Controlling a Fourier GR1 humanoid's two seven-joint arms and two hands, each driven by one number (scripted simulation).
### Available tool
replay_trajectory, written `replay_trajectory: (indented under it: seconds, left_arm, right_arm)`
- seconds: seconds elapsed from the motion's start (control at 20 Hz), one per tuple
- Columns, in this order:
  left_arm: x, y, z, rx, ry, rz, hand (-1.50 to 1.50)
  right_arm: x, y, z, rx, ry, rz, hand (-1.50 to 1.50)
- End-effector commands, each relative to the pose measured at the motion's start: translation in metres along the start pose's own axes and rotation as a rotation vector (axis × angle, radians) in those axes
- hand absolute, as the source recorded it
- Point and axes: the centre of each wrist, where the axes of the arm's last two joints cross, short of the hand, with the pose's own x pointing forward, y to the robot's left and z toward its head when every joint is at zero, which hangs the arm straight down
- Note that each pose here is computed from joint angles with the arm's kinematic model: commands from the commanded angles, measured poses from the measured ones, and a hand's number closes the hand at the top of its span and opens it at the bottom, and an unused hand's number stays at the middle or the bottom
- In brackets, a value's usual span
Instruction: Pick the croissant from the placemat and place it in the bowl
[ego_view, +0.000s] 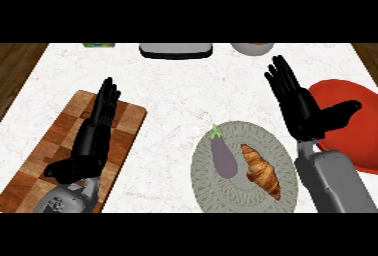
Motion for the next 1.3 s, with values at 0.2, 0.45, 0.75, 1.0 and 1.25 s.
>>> replay_trajectory:
  seconds: [0.2, 0.45, 0.75, 1.0, 1.25]
  left_arm:
    - [-0.019, 0.018, 0.003, -0.002, 0.15, -0.048, 0.0]
    - [-0.03, 0.03, 0.018, 0.008, 0.246, -0.011, 0.0]
    - [-0.027, 0.024, 0.004, -0.034, 0.262, -0.005, 0.0]
    - [-0.034, 0.026, 0.003, -0.018, 0.261, 0.003, 0.0]
    - [-0.033, 0.023, 0.001, -0.048, 0.255, -0.007, 0.0]
  right_arm:
    - [-0.039, 0.042, 0.055, 0.544, 0.172, 0.242, 1.5]
    - [-0.058, 0.009, 0.099, 0.074, -0.079, 0.379, -1.5]
    - [-0.059, 0.008, 0.157, 0.087, -0.304, 0.262, -1.5]
    - [-0.008, -0.008, 0.161, 0.043, -0.277, 0.417, -1.5]
    - [0.045, -0.011, 0.142, 0.013, -0.17, 0.542, -1.5]
